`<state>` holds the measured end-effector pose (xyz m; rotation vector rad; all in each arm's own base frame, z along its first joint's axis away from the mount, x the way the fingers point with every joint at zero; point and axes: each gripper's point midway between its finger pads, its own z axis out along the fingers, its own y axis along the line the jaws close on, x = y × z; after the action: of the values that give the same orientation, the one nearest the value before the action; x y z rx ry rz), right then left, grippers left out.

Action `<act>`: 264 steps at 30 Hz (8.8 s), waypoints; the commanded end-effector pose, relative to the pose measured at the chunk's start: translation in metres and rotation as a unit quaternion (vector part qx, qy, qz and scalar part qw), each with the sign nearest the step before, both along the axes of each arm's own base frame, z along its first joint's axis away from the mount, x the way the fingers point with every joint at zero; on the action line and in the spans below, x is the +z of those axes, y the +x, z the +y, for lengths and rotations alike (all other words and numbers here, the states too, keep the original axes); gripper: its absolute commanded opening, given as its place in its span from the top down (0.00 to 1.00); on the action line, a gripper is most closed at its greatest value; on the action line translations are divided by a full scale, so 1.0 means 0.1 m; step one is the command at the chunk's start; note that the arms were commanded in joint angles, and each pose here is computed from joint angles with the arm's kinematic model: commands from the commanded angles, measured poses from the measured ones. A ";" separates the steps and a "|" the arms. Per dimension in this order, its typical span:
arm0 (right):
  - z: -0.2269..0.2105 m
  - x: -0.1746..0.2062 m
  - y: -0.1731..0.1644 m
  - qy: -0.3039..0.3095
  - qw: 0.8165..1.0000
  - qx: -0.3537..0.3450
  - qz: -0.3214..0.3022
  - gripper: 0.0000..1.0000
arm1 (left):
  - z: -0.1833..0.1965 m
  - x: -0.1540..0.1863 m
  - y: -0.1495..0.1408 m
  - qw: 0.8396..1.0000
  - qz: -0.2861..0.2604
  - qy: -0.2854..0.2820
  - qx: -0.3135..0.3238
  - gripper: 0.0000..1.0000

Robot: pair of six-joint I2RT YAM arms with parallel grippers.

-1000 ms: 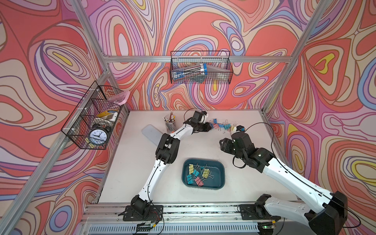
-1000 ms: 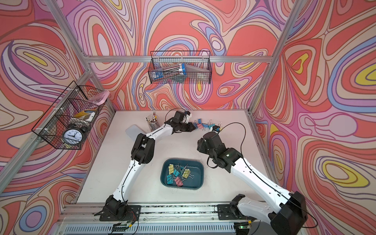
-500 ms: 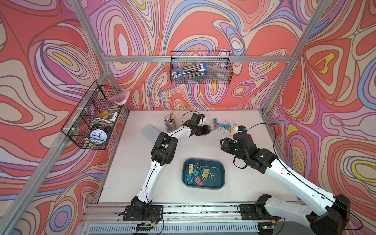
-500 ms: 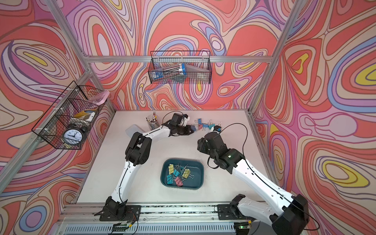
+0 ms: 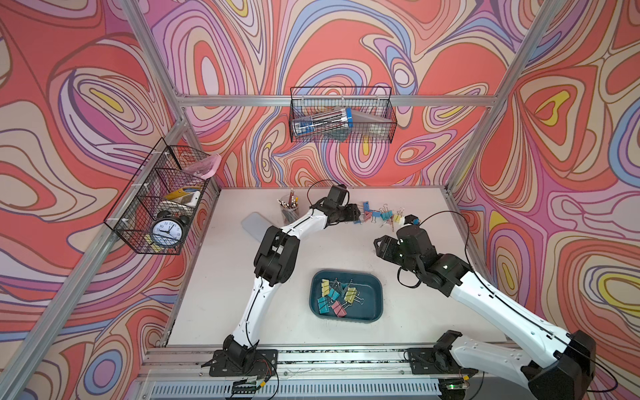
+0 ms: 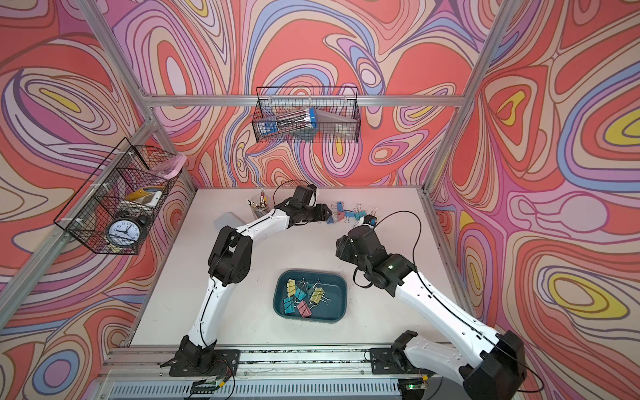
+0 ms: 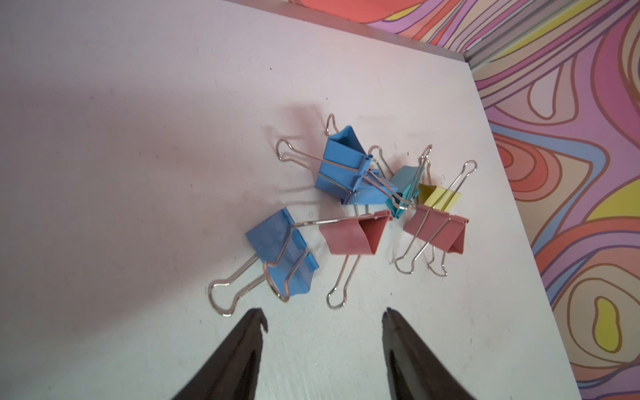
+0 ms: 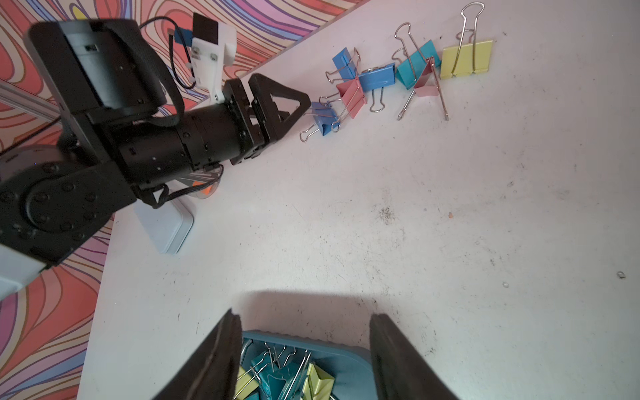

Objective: Put the binder clips in the storage box
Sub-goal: Pick up the binder clip at the center of the board, then place the binder clip in the storage box, then pick up the binder clip at the center of the board, then place the binder clip in the storage box, then pick up the binder clip at the center of the board.

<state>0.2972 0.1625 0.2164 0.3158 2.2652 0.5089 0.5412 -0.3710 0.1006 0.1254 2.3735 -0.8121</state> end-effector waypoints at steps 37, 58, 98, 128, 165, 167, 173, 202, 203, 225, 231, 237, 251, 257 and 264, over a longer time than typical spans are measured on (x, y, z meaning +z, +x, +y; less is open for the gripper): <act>-0.07 0.03 -0.03 0.002 1.000 -0.010 -0.007 0.40 | 0.07 -0.44 -0.15 0.985 0.169 -0.032 0.009 1.00; -0.21 -0.11 0.03 -0.027 0.999 -0.040 0.011 0.09 | 0.71 1.28 -2.19 0.987 0.073 0.116 -0.087 1.00; -0.02 -0.28 0.54 -0.047 0.998 -0.005 0.047 0.02 | 1.15 0.70 -3.42 0.962 0.054 0.269 -0.008 0.57; -0.05 -1.83 2.28 -0.255 0.954 -0.042 0.150 0.63 | 2.04 1.57 -3.47 0.969 -0.153 0.186 0.043 0.01; 0.30 -0.33 -1.07 -0.009 0.930 0.221 0.294 1.00 | 1.67 1.00 -3.12 0.992 -0.061 0.078 0.074 0.01; 0.32 -0.47 -1.14 -0.006 0.924 0.219 0.313 1.00 | 1.70 0.97 -3.12 0.993 -0.060 0.066 0.077 0.01; 0.41 -0.87 -1.19 -0.025 0.909 0.220 0.353 1.00 | 1.87 0.98 -3.16 0.990 -0.076 0.089 0.085 0.01; 0.24 -0.51 -0.47 -0.092 0.966 0.121 0.209 0.79 | 2.00 1.05 -3.16 0.984 -0.098 0.118 0.088 0.01; 0.21 -0.39 -0.35 -0.103 0.973 0.106 0.179 0.78 | 2.00 1.06 -3.16 0.984 -0.102 0.120 0.088 0.01; -0.38 -0.90 2.15 0.098 0.968 -0.204 0.108 0.61 | 2.14 1.09 -3.24 0.982 -0.103 0.132 0.090 0.01; -0.45 -1.29 2.45 0.154 0.951 -0.236 0.126 0.47 | 2.18 1.12 -3.25 0.980 -0.107 0.142 0.091 0.01; -0.47 -1.35 2.65 0.145 0.956 -0.226 0.115 0.37 | 2.18 1.13 -3.23 0.979 -0.111 0.147 0.088 0.01; -0.51 -1.65 2.69 0.183 0.942 -0.239 0.146 0.69 | 2.13 1.15 -3.19 0.976 -0.116 0.165 0.076 0.01; -0.53 -1.65 2.65 0.181 0.942 -0.242 0.147 0.88 | 2.19 1.14 -3.21 0.975 -0.117 0.168 0.081 0.01; -0.51 -1.39 2.57 0.180 0.951 -0.215 0.129 1.00 | 2.20 1.19 -3.23 0.976 -0.120 0.159 0.083 0.01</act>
<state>0.5619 0.1146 0.0609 1.1342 2.2383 0.6716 0.2194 -0.1585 0.2132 0.1490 2.2375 -0.3407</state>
